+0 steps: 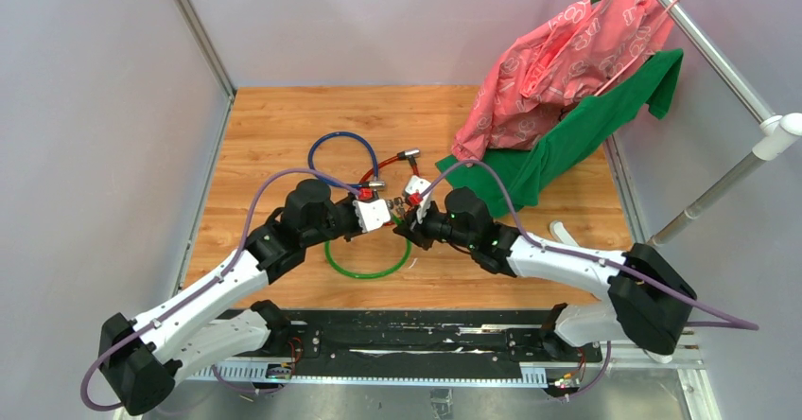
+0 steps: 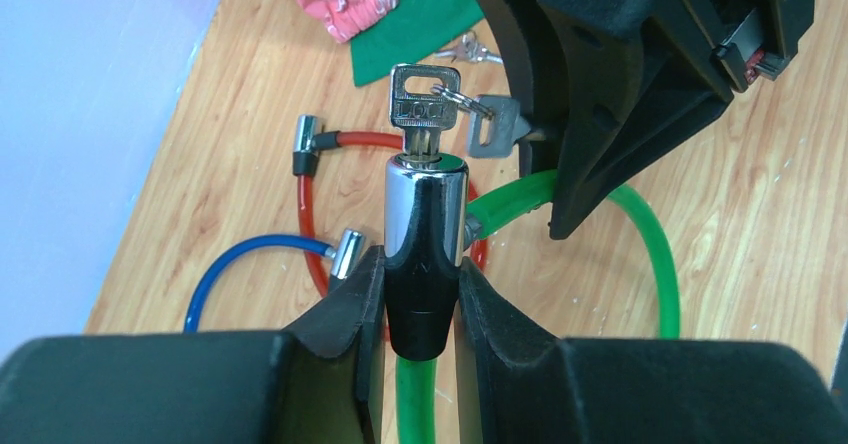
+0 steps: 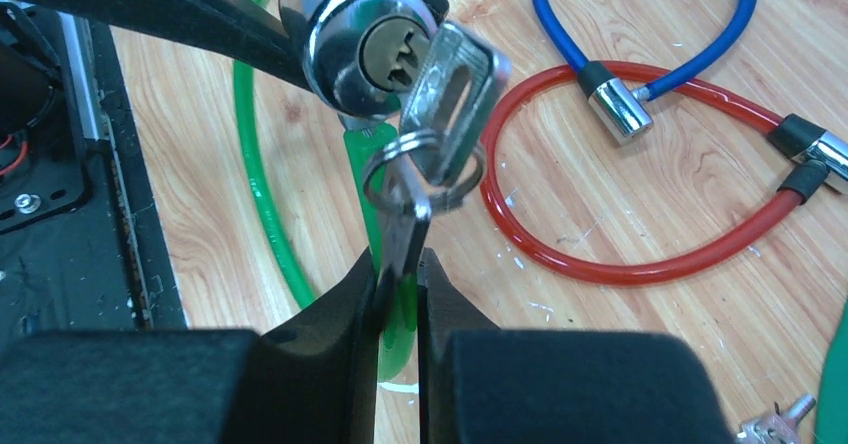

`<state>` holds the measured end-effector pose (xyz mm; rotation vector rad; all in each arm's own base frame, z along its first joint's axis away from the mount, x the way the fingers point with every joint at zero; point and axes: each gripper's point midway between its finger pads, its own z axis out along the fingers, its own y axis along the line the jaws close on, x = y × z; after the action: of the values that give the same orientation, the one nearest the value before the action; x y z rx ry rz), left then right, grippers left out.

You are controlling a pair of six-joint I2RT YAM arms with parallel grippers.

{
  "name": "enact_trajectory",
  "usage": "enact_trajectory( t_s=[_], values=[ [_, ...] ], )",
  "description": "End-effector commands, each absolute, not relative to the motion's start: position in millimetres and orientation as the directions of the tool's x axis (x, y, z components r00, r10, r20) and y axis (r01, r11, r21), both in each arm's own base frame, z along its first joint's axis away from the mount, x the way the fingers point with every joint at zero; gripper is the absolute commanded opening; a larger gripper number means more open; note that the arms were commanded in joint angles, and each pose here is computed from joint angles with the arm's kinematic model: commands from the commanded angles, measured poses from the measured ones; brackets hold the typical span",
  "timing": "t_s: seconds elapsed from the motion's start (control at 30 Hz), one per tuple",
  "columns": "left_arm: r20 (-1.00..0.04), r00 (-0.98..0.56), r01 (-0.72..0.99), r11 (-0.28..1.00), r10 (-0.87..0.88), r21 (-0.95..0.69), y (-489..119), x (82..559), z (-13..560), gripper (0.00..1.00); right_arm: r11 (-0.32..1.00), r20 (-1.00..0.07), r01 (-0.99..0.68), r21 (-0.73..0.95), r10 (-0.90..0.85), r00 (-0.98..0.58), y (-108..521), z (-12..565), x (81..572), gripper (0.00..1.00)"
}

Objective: Lock with the key
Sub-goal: Lock the lock.

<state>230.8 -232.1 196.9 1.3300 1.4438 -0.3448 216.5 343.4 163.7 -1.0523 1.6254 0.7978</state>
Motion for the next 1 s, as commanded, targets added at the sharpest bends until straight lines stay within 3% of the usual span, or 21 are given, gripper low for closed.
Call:
enact_trajectory(
  t_s=[0.0,0.17,0.3,0.5,0.6,0.8,0.87,0.97],
  values=[
    [-0.724,0.133,0.924,0.180,0.677,0.338,-213,196,125,0.00,0.422,-0.991,-0.900,-0.111,0.020,0.132,370,257,237,0.10],
    [-0.718,0.140,0.921,0.175,0.682,0.347,-210,194,129,0.00,0.392,-0.991,-0.910,-0.134,-0.042,0.127,370,256,233,0.37],
    [-0.716,0.150,0.913,0.182,0.682,0.365,-209,197,133,0.00,0.371,-0.987,-0.919,-0.136,-0.129,0.094,353,239,220,0.53],
    [-0.715,0.157,0.905,0.191,0.681,0.380,-207,199,134,0.00,0.176,-0.933,-0.983,-0.044,-0.359,-0.023,328,193,169,0.58],
    [-0.718,0.168,0.904,0.184,0.676,0.385,-207,197,135,0.00,0.215,-0.909,-0.977,0.003,-0.407,-0.092,311,193,163,0.60],
    [-0.730,0.180,0.898,0.193,0.660,0.395,-209,198,140,0.00,0.403,-0.931,-0.883,0.241,-0.161,-0.328,317,226,202,0.61],
    [-0.733,0.179,0.897,0.196,0.656,0.395,-209,198,142,0.00,0.387,-0.914,-0.865,0.319,-0.115,-0.389,329,230,204,0.62],
    [-0.739,0.179,0.899,0.198,0.650,0.391,-210,197,143,0.00,0.330,-0.888,-0.853,0.404,-0.082,-0.453,343,234,199,0.72]
  ],
)
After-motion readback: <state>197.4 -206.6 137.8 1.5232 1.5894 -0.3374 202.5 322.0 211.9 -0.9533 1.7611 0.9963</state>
